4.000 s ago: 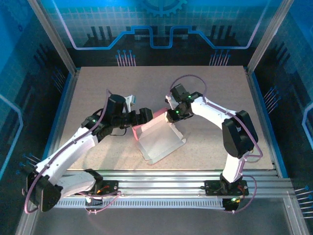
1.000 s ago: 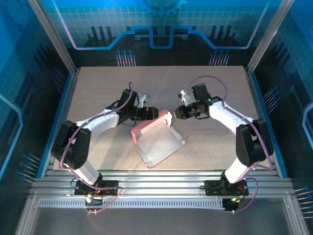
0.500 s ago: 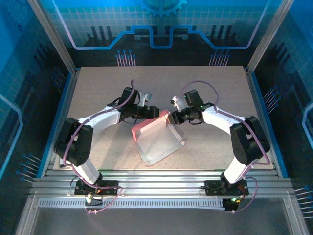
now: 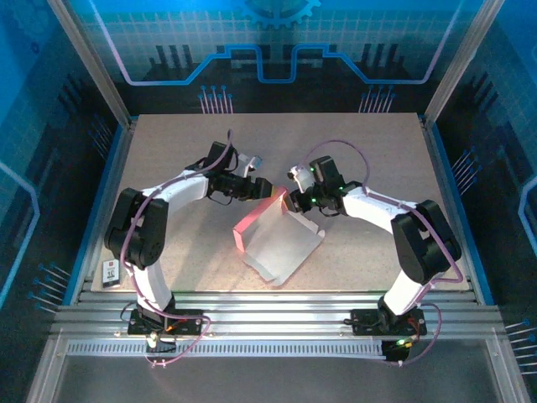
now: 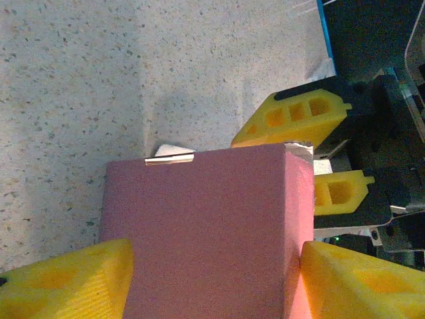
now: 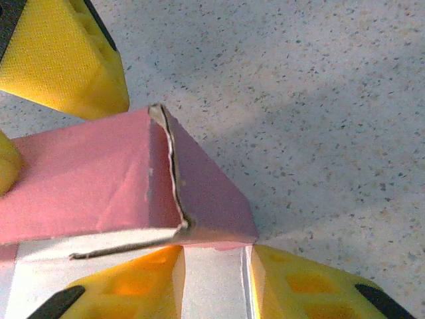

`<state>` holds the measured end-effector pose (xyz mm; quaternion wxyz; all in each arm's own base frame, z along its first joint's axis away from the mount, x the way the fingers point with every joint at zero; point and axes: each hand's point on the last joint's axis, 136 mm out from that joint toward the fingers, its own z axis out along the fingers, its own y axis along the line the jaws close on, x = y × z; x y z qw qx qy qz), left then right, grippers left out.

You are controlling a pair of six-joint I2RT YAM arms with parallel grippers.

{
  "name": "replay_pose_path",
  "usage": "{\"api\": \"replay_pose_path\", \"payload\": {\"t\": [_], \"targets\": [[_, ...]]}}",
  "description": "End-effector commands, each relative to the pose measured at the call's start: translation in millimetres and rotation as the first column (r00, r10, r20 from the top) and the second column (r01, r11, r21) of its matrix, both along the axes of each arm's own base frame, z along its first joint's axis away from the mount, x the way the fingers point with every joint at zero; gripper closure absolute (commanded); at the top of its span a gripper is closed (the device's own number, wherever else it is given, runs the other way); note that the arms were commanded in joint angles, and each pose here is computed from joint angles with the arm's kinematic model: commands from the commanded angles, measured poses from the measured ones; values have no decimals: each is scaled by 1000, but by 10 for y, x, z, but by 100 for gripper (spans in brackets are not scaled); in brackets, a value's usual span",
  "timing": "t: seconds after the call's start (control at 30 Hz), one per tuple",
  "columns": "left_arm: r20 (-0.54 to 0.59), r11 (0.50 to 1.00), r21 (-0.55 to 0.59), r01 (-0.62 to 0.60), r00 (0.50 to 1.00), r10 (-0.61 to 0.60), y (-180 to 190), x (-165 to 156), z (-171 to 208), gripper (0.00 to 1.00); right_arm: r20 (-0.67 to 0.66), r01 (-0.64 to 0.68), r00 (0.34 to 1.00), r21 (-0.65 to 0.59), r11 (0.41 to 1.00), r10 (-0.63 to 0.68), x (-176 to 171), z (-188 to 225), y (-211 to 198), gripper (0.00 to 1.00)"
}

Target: Fold the paper box

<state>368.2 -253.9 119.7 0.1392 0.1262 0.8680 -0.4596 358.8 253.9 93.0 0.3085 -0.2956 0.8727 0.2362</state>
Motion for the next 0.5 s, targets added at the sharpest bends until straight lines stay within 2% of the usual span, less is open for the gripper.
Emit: {"api": "replay_pose_path", "payload": {"t": [0.0,0.47], "targets": [[-25,997,-32,73,997,-74,-24,-77,34,34,83,-2,997,-11,1000,3,70,81,32,65],[-33,995,-48,85,996,-87,-27,60,86,32,122,-1,992,-26,1000,5,200,95,80,61]]}}
